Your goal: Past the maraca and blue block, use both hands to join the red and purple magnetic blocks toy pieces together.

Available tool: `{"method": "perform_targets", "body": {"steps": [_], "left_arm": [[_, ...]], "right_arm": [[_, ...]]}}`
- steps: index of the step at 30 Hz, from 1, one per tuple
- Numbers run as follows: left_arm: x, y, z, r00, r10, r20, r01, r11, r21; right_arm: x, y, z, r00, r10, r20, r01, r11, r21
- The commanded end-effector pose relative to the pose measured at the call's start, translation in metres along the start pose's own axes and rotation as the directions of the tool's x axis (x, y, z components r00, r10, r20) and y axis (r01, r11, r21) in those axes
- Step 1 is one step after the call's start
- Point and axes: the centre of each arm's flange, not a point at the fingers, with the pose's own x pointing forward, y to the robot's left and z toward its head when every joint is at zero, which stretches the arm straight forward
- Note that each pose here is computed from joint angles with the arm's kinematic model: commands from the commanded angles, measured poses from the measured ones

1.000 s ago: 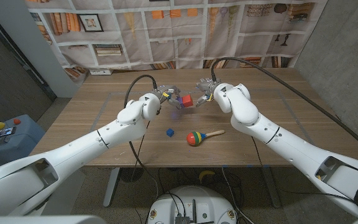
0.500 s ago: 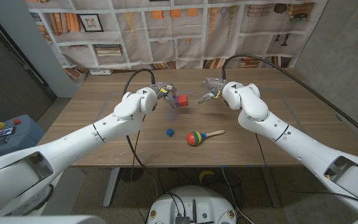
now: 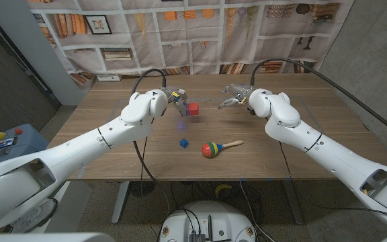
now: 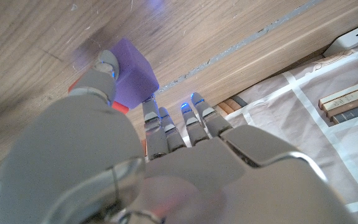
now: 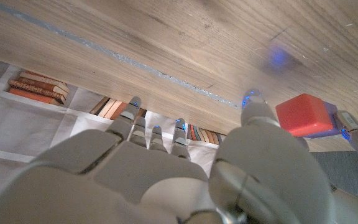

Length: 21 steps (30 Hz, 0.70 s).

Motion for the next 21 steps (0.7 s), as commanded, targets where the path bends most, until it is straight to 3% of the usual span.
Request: {"method": "perform_targets", "body": {"steps": [1, 12, 21], "left_arm": [[0.000, 0.013, -0.007, 0.997, -0.070, -0.020, 0.071, 0.996, 0.061], [0.003, 0.018, -0.009, 0.986, -0.163, -0.044, 0.167, 0.974, 0.150], [0.006, 0.011, -0.005, 0.974, -0.211, -0.079, 0.224, 0.949, 0.224]], "right_arm": [[0.000, 0.001, -0.026, 0.999, -0.032, 0.007, 0.030, 0.983, 0.182], [-0.003, 0.005, -0.042, 0.998, -0.052, 0.024, 0.042, 0.950, 0.311], [-0.006, 0.010, -0.052, 0.997, -0.078, 0.021, 0.065, 0.927, 0.369]]}}
